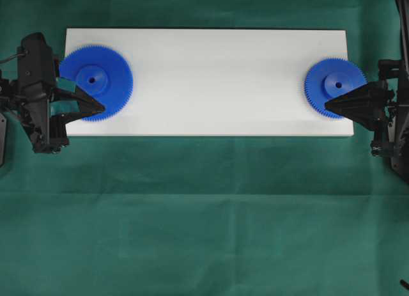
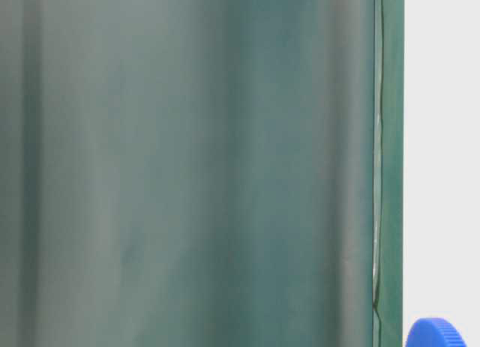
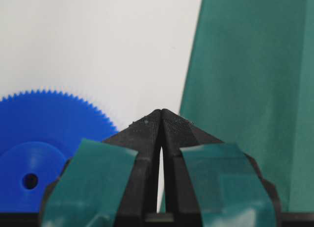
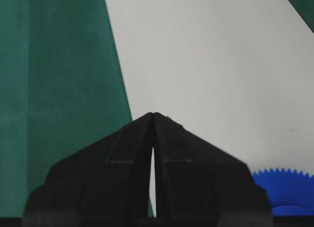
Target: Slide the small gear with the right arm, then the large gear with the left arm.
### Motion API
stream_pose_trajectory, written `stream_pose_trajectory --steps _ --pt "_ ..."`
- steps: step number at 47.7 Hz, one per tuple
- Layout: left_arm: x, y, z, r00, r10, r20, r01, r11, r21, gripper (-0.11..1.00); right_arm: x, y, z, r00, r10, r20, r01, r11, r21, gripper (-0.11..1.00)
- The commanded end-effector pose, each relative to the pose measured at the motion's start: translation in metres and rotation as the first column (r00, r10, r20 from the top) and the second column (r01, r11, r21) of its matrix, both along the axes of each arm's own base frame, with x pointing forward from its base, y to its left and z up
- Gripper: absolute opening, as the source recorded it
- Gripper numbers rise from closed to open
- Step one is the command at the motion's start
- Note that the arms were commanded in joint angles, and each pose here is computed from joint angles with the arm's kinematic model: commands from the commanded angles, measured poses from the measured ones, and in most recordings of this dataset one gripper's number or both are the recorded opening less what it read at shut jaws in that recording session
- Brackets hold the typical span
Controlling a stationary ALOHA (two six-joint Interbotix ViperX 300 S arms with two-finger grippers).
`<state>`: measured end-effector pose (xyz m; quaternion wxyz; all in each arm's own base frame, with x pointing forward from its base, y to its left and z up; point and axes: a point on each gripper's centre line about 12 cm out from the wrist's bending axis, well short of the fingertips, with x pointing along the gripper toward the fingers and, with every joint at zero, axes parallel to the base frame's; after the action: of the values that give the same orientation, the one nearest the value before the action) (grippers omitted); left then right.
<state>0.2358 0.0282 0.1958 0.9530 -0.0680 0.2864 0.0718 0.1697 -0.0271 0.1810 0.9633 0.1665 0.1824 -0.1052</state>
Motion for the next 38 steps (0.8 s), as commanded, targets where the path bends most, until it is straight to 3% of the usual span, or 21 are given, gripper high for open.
stream_pose_trajectory --steps 1,38 --pt "0.0024 -0.0012 0.0049 1.000 -0.005 0.025 0.005 1.000 0.002 0.00 0.0022 0.0007 0.0039 1.000 0.010 0.013 -0.009 1.000 -0.006 0.50" --pt "-0.0014 -0.0016 0.0112 0.998 -0.006 0.055 0.006 1.000 0.007 0.00 -0.0012 0.0013 0.0034 1.000 0.010 0.025 -0.010 1.000 -0.010 0.50"
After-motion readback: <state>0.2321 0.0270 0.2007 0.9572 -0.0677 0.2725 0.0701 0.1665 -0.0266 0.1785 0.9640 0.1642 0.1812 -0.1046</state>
